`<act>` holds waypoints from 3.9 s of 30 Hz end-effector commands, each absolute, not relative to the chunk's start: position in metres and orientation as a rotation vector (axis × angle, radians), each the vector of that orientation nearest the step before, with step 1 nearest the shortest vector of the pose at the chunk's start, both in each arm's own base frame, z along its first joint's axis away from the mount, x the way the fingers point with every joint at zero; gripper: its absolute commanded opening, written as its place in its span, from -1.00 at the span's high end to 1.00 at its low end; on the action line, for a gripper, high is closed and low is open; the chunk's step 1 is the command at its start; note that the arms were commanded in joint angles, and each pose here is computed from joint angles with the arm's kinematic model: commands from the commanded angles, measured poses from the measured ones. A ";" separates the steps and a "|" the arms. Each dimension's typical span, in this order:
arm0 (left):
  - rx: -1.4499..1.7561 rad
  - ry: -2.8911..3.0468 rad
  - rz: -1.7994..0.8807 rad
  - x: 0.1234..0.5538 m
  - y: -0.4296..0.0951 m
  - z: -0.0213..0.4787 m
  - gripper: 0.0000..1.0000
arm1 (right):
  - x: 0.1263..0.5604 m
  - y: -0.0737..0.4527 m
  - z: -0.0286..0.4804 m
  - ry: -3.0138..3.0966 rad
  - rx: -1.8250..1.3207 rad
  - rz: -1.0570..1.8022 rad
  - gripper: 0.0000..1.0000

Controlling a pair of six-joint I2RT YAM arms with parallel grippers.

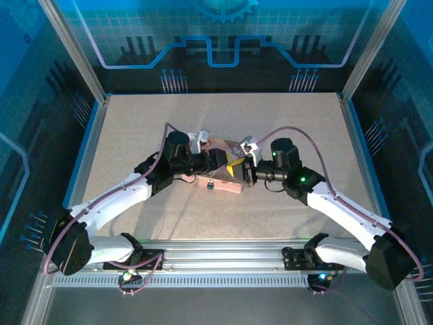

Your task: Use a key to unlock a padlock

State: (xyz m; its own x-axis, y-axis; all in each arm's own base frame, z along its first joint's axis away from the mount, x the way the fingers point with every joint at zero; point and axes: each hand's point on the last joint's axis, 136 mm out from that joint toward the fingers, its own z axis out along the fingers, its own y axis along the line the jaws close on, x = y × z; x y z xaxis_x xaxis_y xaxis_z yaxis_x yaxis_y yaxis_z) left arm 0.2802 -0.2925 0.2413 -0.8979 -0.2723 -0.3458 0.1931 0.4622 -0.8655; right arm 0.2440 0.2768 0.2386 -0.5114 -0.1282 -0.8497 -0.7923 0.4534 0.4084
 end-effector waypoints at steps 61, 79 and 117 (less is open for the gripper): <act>0.115 2.024 -1.463 0.269 -0.288 0.291 1.00 | 0.232 0.289 0.298 1.740 -0.712 1.518 0.23; 0.076 2.019 -1.433 0.271 -0.283 0.289 1.00 | 0.233 0.291 0.287 1.786 -0.710 1.511 0.53; 0.060 2.178 -0.988 0.264 -0.228 0.244 -0.70 | 0.266 0.263 0.216 2.164 -0.612 1.167 1.00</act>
